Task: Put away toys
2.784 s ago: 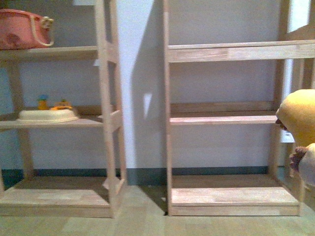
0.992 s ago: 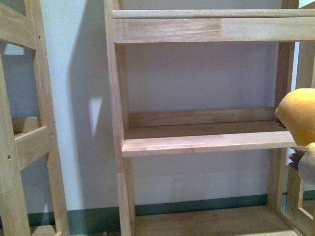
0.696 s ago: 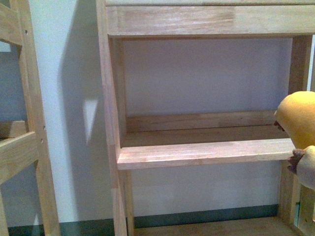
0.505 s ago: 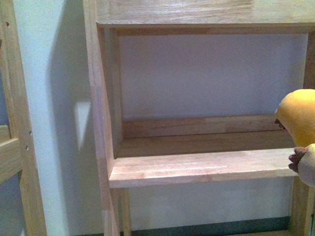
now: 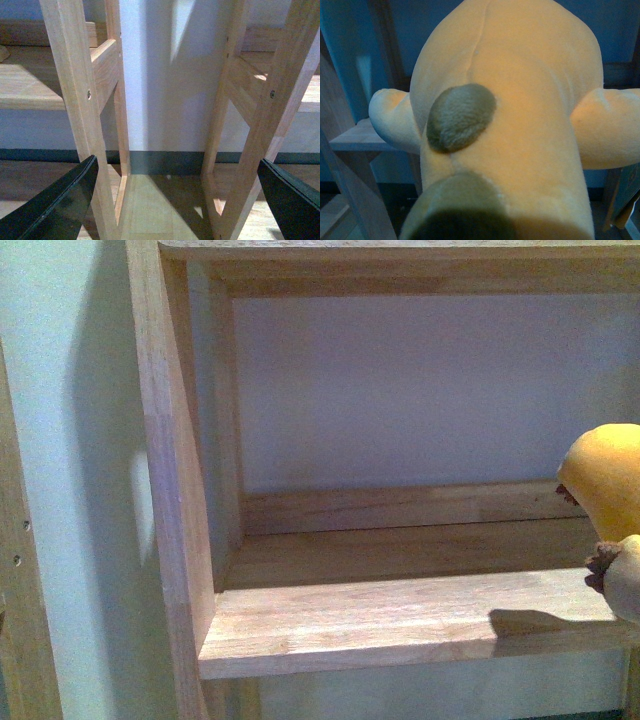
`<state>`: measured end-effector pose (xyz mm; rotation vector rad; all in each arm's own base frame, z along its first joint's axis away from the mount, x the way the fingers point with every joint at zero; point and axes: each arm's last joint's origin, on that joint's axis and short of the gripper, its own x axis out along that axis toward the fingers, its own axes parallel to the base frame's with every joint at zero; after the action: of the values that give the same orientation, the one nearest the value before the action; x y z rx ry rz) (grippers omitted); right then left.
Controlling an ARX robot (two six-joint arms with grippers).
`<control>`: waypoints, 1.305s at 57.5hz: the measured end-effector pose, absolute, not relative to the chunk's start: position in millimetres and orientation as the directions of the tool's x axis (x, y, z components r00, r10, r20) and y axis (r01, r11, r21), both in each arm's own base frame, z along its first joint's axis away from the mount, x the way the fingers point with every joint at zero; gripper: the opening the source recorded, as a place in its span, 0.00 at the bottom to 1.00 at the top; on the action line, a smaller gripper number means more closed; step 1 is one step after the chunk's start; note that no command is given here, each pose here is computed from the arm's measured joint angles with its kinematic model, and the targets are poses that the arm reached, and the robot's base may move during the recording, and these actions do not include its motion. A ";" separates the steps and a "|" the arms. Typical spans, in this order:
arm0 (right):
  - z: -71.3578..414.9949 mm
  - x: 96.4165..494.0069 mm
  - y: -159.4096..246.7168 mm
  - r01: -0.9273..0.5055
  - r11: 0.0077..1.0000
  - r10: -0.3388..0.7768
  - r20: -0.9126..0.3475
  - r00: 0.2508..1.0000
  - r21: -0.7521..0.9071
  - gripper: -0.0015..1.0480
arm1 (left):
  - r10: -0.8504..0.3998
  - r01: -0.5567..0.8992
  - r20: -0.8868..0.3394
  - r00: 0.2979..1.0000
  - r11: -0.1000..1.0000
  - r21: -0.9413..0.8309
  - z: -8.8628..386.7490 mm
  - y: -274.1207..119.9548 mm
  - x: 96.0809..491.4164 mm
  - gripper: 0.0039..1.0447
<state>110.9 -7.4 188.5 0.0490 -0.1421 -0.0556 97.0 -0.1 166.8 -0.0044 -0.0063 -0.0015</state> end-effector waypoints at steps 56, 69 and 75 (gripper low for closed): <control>460.1 153.9 -2.7 0.110 0.981 -0.011 0.527 0.850 -0.158 0.17 | -0.001 0.001 0.006 1.000 1.000 -0.004 166.8 -0.1 97.0 0.95; 510.5 199.5 -0.3 0.106 0.989 -0.033 0.531 0.847 -0.107 0.17 | -0.001 0.001 0.006 1.000 1.000 -0.004 166.8 -0.1 97.0 0.95; 529.1 225.7 8.5 0.086 0.993 -0.033 0.528 0.849 -0.077 0.17 | -0.001 0.001 0.006 1.000 1.000 -0.004 166.8 -0.1 97.0 0.95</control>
<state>225.7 8.5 529.1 -0.0991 -0.5538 -0.0627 97.0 -0.1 166.8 -0.0044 -0.0063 -0.0012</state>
